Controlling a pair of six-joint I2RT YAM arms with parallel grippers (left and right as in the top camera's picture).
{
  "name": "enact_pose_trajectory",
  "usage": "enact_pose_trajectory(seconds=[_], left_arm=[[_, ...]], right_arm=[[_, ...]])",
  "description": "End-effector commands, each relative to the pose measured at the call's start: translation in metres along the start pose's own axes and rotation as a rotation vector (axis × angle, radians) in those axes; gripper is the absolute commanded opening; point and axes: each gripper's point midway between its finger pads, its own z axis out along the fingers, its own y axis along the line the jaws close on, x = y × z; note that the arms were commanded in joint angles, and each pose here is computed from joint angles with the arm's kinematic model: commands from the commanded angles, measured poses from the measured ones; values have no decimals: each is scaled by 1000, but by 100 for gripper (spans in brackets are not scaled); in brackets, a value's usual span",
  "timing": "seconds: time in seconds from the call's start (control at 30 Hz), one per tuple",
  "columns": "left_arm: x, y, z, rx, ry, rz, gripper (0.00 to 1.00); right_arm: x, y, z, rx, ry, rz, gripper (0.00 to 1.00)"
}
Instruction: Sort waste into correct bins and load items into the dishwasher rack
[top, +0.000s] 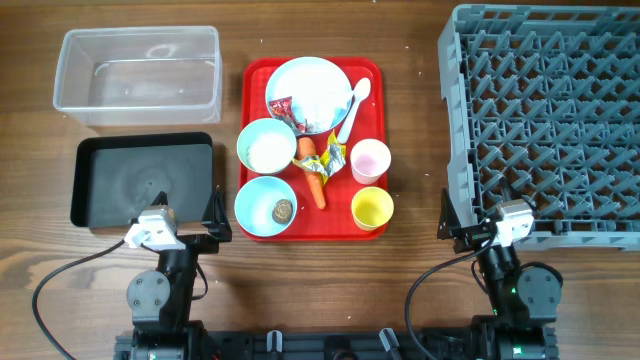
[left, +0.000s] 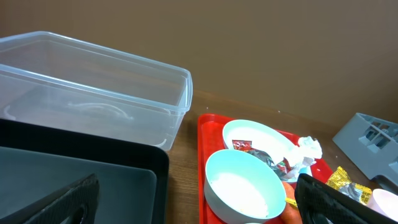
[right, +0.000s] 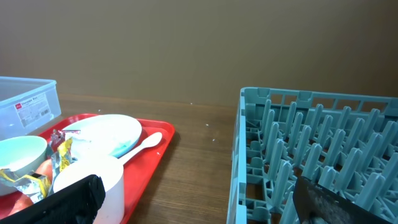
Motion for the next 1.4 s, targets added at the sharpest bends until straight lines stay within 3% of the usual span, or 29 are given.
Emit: enact_pose_trajectory(seconds=[0.0, 0.17, 0.33, 0.53, 0.63, 0.8, 0.97, 1.23, 1.37], left_arm=[[1, 3, 0, -14, -1, -13, 100], [1, 3, 0, -14, -1, -13, 100], [-5, -2, 0, 13, -24, -12, 100], [-78, -28, -19, 68, -162, 1, 100], [-107, -37, -22, 59, -141, 31, 100], [-141, -47, 2, 17, 37, 72, 100], [-146, -47, 40, -56, 307, 52, 100], [-80, -31, 65, -124, 688, 11, 100], [-85, -39, 63, -118, 782, -11, 100]], right_arm=[[2, -4, 0, 24, -1, 16, 100], [1, 1, 0, -8, -5, 18, 100], [-37, 4, -3, -24, -158, -15, 100], [-114, 8, -26, -40, -405, 16, 100], [-139, 9, -33, -57, -462, 61, 100], [-184, 25, -16, -164, -407, 19, 100], [-231, 50, 40, -390, -271, -25, 100], [-204, 68, 121, -637, 34, 101, 100], [-200, 66, 132, -639, 115, 146, 100]])
